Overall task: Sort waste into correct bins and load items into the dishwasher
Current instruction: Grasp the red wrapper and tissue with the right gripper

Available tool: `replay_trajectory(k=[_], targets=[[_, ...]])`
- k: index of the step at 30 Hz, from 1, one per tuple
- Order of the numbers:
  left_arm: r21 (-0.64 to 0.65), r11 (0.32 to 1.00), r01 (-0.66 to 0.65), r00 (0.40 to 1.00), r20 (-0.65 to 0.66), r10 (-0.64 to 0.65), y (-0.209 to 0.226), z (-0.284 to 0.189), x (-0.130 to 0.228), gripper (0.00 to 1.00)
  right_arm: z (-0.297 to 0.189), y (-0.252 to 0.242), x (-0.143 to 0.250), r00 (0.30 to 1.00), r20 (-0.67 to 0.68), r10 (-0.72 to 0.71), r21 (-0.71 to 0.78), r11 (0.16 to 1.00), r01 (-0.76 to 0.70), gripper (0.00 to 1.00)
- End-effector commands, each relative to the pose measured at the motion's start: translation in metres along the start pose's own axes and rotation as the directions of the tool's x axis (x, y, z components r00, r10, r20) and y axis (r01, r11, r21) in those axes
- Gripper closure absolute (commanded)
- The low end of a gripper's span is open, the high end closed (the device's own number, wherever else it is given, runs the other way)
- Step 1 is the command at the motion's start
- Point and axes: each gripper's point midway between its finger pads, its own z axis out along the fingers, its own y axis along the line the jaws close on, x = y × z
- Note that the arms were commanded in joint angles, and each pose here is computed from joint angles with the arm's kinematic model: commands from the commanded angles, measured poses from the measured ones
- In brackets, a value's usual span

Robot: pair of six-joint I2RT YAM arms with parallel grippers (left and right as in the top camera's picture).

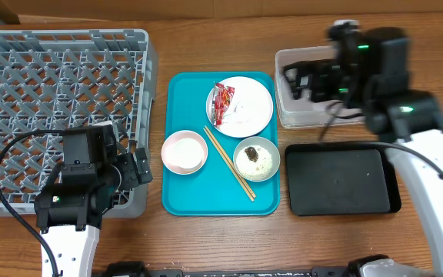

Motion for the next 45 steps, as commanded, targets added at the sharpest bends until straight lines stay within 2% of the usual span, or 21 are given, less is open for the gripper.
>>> replay_trajectory(k=[1, 7, 9, 14, 16, 19, 20, 21, 22, 23, 25, 26, 33, 34, 36, 37, 38, 39, 40, 43, 45], targets=[[0.015, 1.000, 0.006, 1.000, 0.029, -0.007, -0.003, -0.007, -0.009, 0.00, 0.043, 0.020, 0.009, 0.996, -0.030, -0.080, 0.080, 0.993, 0.083, 0.03], [0.015, 1.000, 0.006, 1.000, 0.028, -0.007, -0.003, -0.007, -0.009, 0.00, 0.152, 0.018, 0.068, 0.977, -0.178, -0.121, 0.138, 0.980, 0.147, 0.05], [0.015, 1.000, 0.006, 1.000, 0.027, -0.007, -0.003, -0.007, -0.009, 0.00, 0.175, 0.008, 0.086, 0.975, -0.212, -0.063, 0.162, 0.982, 0.098, 0.06], [0.015, 1.000, 0.006, 1.000, 0.025, -0.007, -0.003, -0.006, -0.009, 0.00, 0.219, -0.015, 0.141, 0.947, -0.309, 0.086, 0.231, 0.973, -0.013, 0.21], [0.015, 1.000, 0.006, 1.000, 0.025, -0.007, -0.003, -0.006, -0.009, 0.00, 0.224, -0.022, 0.156, 0.931, -0.342, 0.125, 0.257, 0.966, -0.035, 0.29], [0.015, 1.000, 0.006, 1.000, 0.024, -0.007, -0.003, -0.006, -0.009, 0.00, 0.222, -0.015, 0.155, 0.928, -0.348, 0.132, 0.229, 0.972, -0.052, 0.52], [0.014, 1.000, 0.006, 1.000, 0.025, -0.007, -0.003, -0.006, -0.009, 0.00, 0.215, -0.009, 0.142, 0.935, -0.331, 0.129, 0.216, 0.975, -0.058, 0.72], [0.015, 1.000, 0.006, 1.000, 0.025, -0.007, -0.003, -0.006, -0.009, 0.00, 0.208, -0.006, 0.128, 0.942, -0.310, 0.125, 0.209, 0.976, -0.060, 0.83], [0.015, 1.000, 0.006, 1.000, 0.024, -0.007, -0.003, -0.006, -0.009, 0.00, 0.195, -0.002, 0.107, 0.953, -0.278, 0.120, 0.200, 0.978, -0.065, 0.92], [0.015, 1.000, 0.006, 1.000, 0.024, -0.007, -0.003, -0.006, -0.009, 0.00, 0.177, 0.001, 0.079, 0.967, -0.225, 0.120, 0.198, 0.977, -0.075, 0.95], [0.014, 1.000, 0.006, 1.000, 0.024, -0.007, -0.003, -0.006, -0.009, 0.00, 0.124, -0.013, 0.018, 0.989, -0.076, 0.127, 0.254, 0.962, -0.104, 0.96], [0.014, 1.000, 0.006, 1.000, 0.024, -0.007, -0.003, -0.006, -0.009, 0.00, 0.106, -0.027, 0.008, 0.989, -0.043, 0.141, 0.293, 0.948, -0.122, 0.96], [0.014, 1.000, 0.006, 1.000, 0.026, -0.007, -0.003, -0.006, -0.009, 0.00, 0.081, -0.098, 0.031, 0.962, -0.103, 0.252, 0.456, 0.872, -0.180, 0.95], [0.014, 1.000, 0.006, 1.000, 0.026, -0.007, -0.003, -0.006, -0.009, 0.00, 0.081, -0.108, 0.038, 0.956, -0.115, 0.271, 0.474, 0.860, -0.187, 0.87], [0.014, 1.000, 0.006, 1.000, 0.026, -0.007, -0.003, -0.006, -0.009, 0.00, 0.079, -0.116, 0.042, 0.951, -0.118, 0.286, 0.487, 0.851, -0.195, 0.82], [0.014, 1.000, 0.006, 1.000, 0.025, -0.007, -0.003, -0.006, -0.009, 0.00, 0.079, -0.118, 0.041, 0.949, -0.116, 0.292, 0.481, 0.853, -0.203, 0.67], [0.014, 1.000, 0.006, 1.000, 0.025, -0.007, -0.003, -0.006, -0.009, 0.00, 0.079, -0.117, 0.038, 0.950, -0.109, 0.294, 0.468, 0.858, -0.211, 0.56], [0.014, 1.000, 0.006, 1.000, 0.026, -0.007, -0.002, -0.006, -0.009, 0.00, 0.079, -0.113, 0.029, 0.953, -0.086, 0.290, 0.435, 0.872, -0.226, 0.54], [0.011, 1.000, 0.007, 1.000, 0.026, -0.007, -0.002, -0.006, -0.009, 0.00, 0.080, -0.105, 0.022, 0.956, -0.072, 0.286, 0.394, 0.888, -0.236, 0.43], [0.011, 1.000, 0.007, 1.000, 0.026, -0.007, -0.002, -0.006, -0.009, 0.00, 0.086, -0.056, -0.003, 0.964, -0.058, 0.258, 0.155, 0.957, -0.247, 0.43], [0.011, 1.000, 0.007, 1.000, 0.026, -0.007, -0.002, -0.006, -0.009, 0.00, 0.094, -0.028, -0.005, 0.972, -0.067, 0.225, 0.067, 0.973, -0.221, 0.43]])
